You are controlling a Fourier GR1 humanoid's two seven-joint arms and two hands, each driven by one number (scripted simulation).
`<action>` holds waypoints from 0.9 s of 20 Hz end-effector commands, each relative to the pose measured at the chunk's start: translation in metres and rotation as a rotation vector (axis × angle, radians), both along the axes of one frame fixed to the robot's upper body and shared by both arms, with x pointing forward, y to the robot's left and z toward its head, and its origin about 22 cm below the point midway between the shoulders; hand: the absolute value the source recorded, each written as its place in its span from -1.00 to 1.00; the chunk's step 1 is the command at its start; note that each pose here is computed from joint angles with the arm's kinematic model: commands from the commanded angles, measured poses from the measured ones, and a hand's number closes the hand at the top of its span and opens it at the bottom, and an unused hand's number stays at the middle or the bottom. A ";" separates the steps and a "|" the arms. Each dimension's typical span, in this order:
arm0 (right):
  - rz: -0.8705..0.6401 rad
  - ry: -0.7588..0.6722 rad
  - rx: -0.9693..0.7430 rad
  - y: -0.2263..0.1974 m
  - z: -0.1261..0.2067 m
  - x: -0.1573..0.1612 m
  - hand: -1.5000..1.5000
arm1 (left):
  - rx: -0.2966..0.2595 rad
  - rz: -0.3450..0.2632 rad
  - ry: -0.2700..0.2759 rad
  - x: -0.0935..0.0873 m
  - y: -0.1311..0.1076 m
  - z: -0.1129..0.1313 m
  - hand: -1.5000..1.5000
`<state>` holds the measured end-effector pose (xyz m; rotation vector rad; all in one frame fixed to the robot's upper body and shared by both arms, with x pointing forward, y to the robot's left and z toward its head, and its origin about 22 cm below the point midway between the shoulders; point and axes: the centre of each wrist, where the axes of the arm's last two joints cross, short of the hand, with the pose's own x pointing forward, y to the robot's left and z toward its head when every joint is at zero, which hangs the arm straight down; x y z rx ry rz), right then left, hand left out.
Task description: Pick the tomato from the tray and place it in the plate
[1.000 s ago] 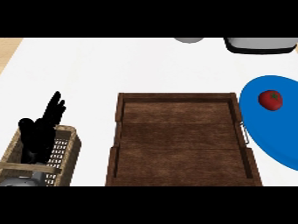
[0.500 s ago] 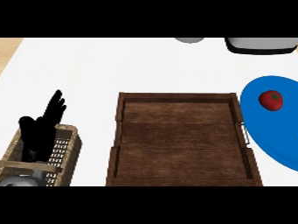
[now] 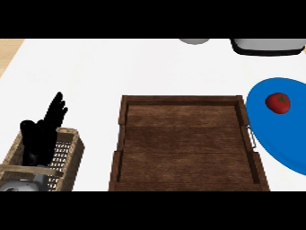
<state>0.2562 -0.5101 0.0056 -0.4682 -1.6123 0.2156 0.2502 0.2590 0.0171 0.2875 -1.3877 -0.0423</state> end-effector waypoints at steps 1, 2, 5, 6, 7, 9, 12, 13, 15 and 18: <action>-0.041 0.021 -0.014 -0.009 0.002 -0.005 -1.00 | -0.054 -0.018 0.093 -0.011 -0.008 -0.023 0.00; -0.029 0.027 -0.028 -0.011 -0.011 -0.017 -1.00 | -0.032 -0.007 0.083 0.002 -0.011 -0.014 0.00; -0.059 0.039 -0.054 -0.029 0.006 -0.021 -1.00 | -0.058 -0.027 0.089 -0.013 -0.010 -0.021 0.00; -0.061 0.039 -0.041 -0.009 0.000 0.001 -1.00 | -0.039 0.004 0.088 0.011 0.002 -0.014 0.00; -0.074 0.039 -0.040 -0.025 -0.006 -0.024 -1.00 | -0.040 -0.017 0.099 0.004 -0.013 -0.015 0.00; -0.091 0.016 -0.052 -0.031 0.010 -0.017 -1.00 | -0.036 -0.018 0.098 0.002 -0.022 -0.032 0.00; -0.118 0.032 -0.051 -0.028 -0.007 -0.027 -1.00 | -0.047 -0.010 0.106 -0.004 -0.005 -0.024 0.00; -0.135 0.013 -0.036 -0.043 -0.002 -0.041 -1.00 | -0.043 -0.020 0.094 -0.006 0.000 -0.018 0.00; -0.127 0.005 -0.042 -0.051 0.005 -0.050 -1.00 | -0.040 -0.012 0.092 -0.009 -0.003 -0.026 0.00; -0.140 -0.024 -0.038 -0.057 0.006 -0.055 -1.00 | -0.039 -0.036 0.094 0.000 -0.011 -0.018 0.00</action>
